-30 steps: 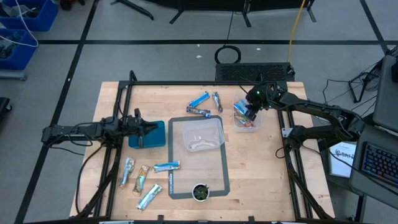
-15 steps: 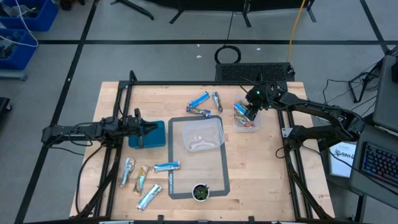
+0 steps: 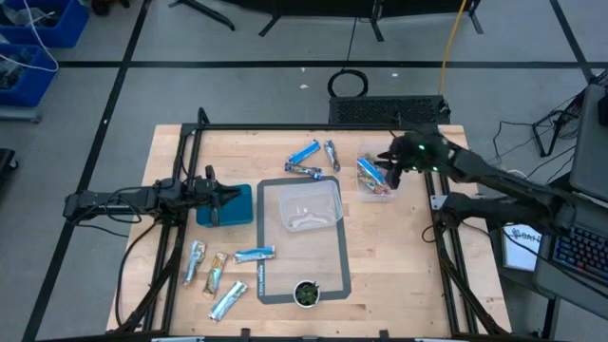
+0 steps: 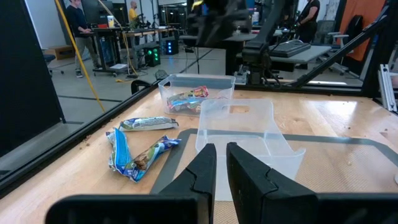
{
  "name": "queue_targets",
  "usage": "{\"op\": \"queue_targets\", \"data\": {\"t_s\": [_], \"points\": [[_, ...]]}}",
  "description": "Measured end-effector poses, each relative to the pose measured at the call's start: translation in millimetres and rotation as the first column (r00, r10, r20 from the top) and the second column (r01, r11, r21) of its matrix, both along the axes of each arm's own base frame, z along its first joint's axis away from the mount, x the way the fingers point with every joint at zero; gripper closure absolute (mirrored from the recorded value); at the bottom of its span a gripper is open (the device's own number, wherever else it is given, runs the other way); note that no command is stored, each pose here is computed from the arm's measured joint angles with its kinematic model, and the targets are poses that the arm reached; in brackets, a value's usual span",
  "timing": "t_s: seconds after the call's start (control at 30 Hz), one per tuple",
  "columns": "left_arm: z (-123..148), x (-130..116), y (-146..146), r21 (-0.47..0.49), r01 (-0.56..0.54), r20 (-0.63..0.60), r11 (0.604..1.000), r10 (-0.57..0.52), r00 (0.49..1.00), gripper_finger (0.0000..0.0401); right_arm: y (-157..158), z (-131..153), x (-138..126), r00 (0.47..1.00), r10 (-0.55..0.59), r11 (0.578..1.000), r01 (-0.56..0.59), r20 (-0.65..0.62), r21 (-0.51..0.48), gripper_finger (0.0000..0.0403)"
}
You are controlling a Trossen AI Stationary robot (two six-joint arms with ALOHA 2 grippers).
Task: Pick and place Granola Bars by type
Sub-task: Put the blue granola bar into the left transparent bin
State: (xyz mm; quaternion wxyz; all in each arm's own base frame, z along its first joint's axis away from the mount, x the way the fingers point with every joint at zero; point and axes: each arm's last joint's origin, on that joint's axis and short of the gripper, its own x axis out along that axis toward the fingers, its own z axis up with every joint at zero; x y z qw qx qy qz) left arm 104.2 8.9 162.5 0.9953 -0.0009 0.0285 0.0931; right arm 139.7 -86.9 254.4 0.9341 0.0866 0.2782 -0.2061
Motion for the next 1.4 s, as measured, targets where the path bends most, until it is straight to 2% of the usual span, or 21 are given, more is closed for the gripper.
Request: {"op": "queue_targets", "data": {"t_s": [0.17,0.3,0.5,0.6,1.0,1.3,1.4], "points": [[0.0,0.0,0.0,0.000,0.000,0.000,1.000,0.000,1.000,0.0359,25.4,-3.0,-20.6,0.992,0.035,0.999,-0.036,0.122,0.001,0.0305],[0.0,0.0,0.0,0.000,0.000,0.001,1.000,0.000,1.000,0.0359,40.4,-21.0,-31.3,0.970,0.081,0.996,-0.086,0.229,0.014,0.0305],[0.0,0.0,0.0,0.000,0.000,0.000,1.000,0.000,1.000,0.0359,54.6,-49.7,-31.3,0.867,0.200,0.975,-0.221,0.456,-0.006,0.0310],[0.0,0.0,0.0,0.000,0.000,0.001,1.000,0.000,1.000,0.0359,58.9,-60.5,-29.0,0.822,0.242,0.965,-0.258,0.515,-0.042,0.0310],[0.0,0.0,0.0,0.000,0.000,0.000,1.000,0.000,1.000,0.0359,77.6,-64.8,-24.9,0.775,0.377,0.922,-0.368,0.507,-0.123,0.0310],[0.0,0.0,0.0,0.000,0.000,0.001,1.000,0.000,1.000,0.0359,93.7,-73.5,-24.7,0.825,0.357,0.931,-0.273,0.438,-0.243,0.0310],[0.0,0.0,0.0,0.000,0.000,0.000,1.000,0.000,1.000,0.0359,98.5,-74.7,-25.3,0.823,0.385,0.916,-0.285,0.418,-0.282,0.0310]]}}
